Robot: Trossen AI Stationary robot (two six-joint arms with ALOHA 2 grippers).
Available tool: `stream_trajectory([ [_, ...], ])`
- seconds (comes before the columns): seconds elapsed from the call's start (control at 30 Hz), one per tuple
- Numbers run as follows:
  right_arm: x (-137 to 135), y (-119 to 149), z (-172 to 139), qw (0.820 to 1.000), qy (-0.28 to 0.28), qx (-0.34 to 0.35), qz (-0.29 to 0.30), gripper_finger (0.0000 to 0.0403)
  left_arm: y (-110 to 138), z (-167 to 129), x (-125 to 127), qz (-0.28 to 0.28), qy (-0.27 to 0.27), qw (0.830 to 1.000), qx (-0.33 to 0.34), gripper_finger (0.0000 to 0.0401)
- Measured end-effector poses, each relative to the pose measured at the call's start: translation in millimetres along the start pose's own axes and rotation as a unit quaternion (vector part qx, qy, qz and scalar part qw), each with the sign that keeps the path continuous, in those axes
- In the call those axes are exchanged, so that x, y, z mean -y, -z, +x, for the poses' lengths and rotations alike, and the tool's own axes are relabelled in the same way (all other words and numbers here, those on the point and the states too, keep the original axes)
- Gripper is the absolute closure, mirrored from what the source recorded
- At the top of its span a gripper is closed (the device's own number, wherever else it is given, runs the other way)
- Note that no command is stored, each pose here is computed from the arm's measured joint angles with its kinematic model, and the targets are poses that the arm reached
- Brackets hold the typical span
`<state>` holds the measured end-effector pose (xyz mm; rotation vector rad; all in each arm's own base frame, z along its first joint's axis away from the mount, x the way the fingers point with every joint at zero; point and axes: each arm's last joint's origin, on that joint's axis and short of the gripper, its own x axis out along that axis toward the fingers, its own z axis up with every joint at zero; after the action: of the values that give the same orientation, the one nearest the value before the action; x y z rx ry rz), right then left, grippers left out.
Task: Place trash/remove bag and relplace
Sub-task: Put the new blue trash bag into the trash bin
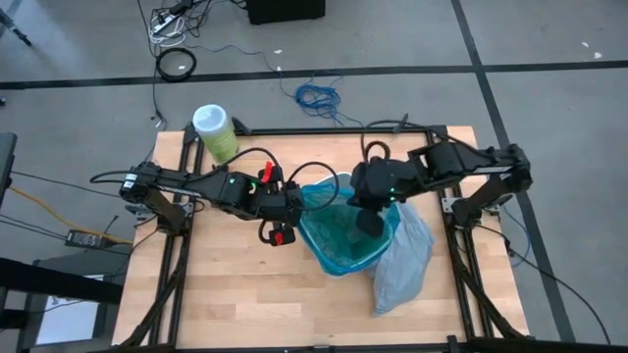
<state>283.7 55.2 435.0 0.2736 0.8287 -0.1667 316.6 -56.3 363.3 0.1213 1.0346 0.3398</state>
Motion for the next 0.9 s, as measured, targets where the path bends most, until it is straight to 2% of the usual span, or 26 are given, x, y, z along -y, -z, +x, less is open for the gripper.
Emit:
stream_trajectory([
  [0.2, -1.4, -1.0, 5.5, 1.0, 0.003, -0.008, -0.014, 0.0403, -0.2, 0.1, 0.1, 0.0, 0.0, 1.0, 0.001, 0.04],
  [0.4, 6.9, 1.8, 11.0, 0.998, 0.036, -0.039, -0.019, 0.0403, -0.1, 0.1, 0.1, -0.002, 0.0, 1.0, 0.0, 0.04],
  [0.63, 18.3, -6.7, 25.5, 0.995, 0.08, -0.033, -0.047, 0.0403, 0.1, 0.1, 0.0, -0.001, 0.0, 1.0, -0.001, 0.04],
  [0.9, 36.7, -16.2, 32.6, 0.991, 0.123, -0.022, -0.048, 0.0403, 0.4, 0.1, 0.0, -0.001, -0.001, 1.0, -0.002, 0.04],
])
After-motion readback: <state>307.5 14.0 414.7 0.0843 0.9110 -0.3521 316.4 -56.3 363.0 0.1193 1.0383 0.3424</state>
